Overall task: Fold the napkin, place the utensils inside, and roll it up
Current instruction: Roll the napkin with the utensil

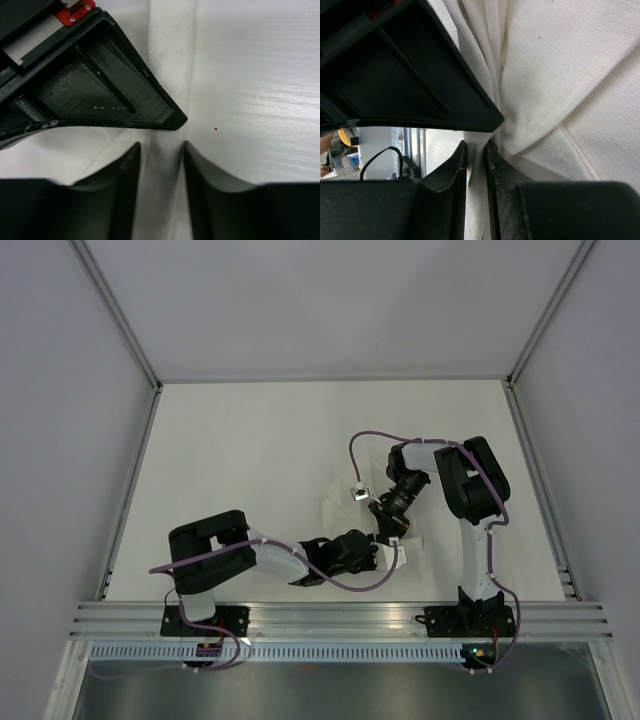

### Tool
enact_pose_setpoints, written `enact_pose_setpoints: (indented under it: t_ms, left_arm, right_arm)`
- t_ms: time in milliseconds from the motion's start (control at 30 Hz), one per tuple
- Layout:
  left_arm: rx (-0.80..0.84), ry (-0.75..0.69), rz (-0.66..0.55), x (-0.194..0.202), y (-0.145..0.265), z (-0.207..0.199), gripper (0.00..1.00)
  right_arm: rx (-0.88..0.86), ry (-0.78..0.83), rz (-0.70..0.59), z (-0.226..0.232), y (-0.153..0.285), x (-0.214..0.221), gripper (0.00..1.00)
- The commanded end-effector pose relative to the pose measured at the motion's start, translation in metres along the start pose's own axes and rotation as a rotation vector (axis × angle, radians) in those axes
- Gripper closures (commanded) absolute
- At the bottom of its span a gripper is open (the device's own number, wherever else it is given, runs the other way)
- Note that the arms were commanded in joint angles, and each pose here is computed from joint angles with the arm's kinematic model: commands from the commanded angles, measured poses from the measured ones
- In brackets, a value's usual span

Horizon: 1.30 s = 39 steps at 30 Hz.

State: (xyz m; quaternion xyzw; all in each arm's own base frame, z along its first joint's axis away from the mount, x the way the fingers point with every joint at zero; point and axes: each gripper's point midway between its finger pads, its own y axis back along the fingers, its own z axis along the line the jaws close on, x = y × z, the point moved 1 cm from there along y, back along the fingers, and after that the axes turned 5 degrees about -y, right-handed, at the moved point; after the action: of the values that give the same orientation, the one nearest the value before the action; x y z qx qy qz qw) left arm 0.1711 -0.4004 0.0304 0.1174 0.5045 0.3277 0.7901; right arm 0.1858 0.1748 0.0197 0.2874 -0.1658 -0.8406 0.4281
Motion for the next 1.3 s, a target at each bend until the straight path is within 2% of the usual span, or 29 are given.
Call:
enact_pose_setpoints:
  t_ms: [0, 33, 67, 167, 233, 367, 400, 567, 833, 867, 1067, 1200, 1267]
  left_arm:
    - [0.031, -0.056, 0.070, 0.019, -0.007, -0.011, 0.62]
    - [0.039, -0.057, 0.080, 0.023, -0.008, -0.013, 0.67]
    - [0.039, -0.054, 0.085, 0.023, -0.009, -0.013, 0.77]
    - [0.059, -0.045, 0.110, 0.032, -0.010, -0.020, 0.92]
    - [0.076, -0.019, 0.116, 0.035, -0.009, -0.024, 0.98]
    - [0.114, 0.058, 0.110, 0.034, -0.007, -0.031, 0.98]
    - [0.122, 0.076, 0.105, 0.034, -0.006, -0.032, 0.98]
    - [0.203, 0.257, 0.083, 0.036, -0.003, -0.034, 0.98]
    - [0.356, 0.491, 0.041, 0.037, 0.000, -0.038, 0.98]
    - [0.365, 0.512, 0.038, 0.038, 0.001, -0.037, 0.98]
    - [0.474, 0.739, 0.024, 0.044, 0.006, -0.024, 0.98]
    - [0.530, 0.839, 0.074, 0.053, 0.004, -0.013, 0.98]
    - [0.572, 0.891, 0.149, 0.061, 0.000, -0.016, 0.98]
  right_arm:
    - [0.081, 0.084, 0.063, -0.037, -0.002, 0.013, 0.91]
    - [0.081, 0.081, 0.062, -0.037, -0.002, 0.013, 0.91]
    - [0.081, 0.080, 0.064, -0.037, -0.002, 0.014, 0.91]
    - [0.085, 0.081, 0.060, -0.036, -0.002, 0.014, 0.91]
    - [0.098, 0.091, 0.055, -0.037, -0.001, 0.013, 0.89]
    - [0.122, 0.095, 0.036, -0.035, 0.001, 0.009, 0.79]
    - [0.136, 0.093, 0.027, -0.035, 0.002, 0.007, 0.72]
    - [0.207, 0.133, -0.048, -0.022, 0.019, -0.012, 0.56]
    - [0.377, 0.190, -0.214, 0.002, 0.057, -0.043, 0.51]
    - [0.390, 0.156, -0.235, 0.004, 0.058, -0.043, 0.51]
    - [0.561, 0.190, -0.390, -0.001, 0.098, -0.045, 0.51]
    - [0.660, 0.275, -0.406, 0.006, 0.100, -0.036, 0.49]
    - [0.726, 0.330, -0.403, 0.010, 0.098, -0.029, 0.47]
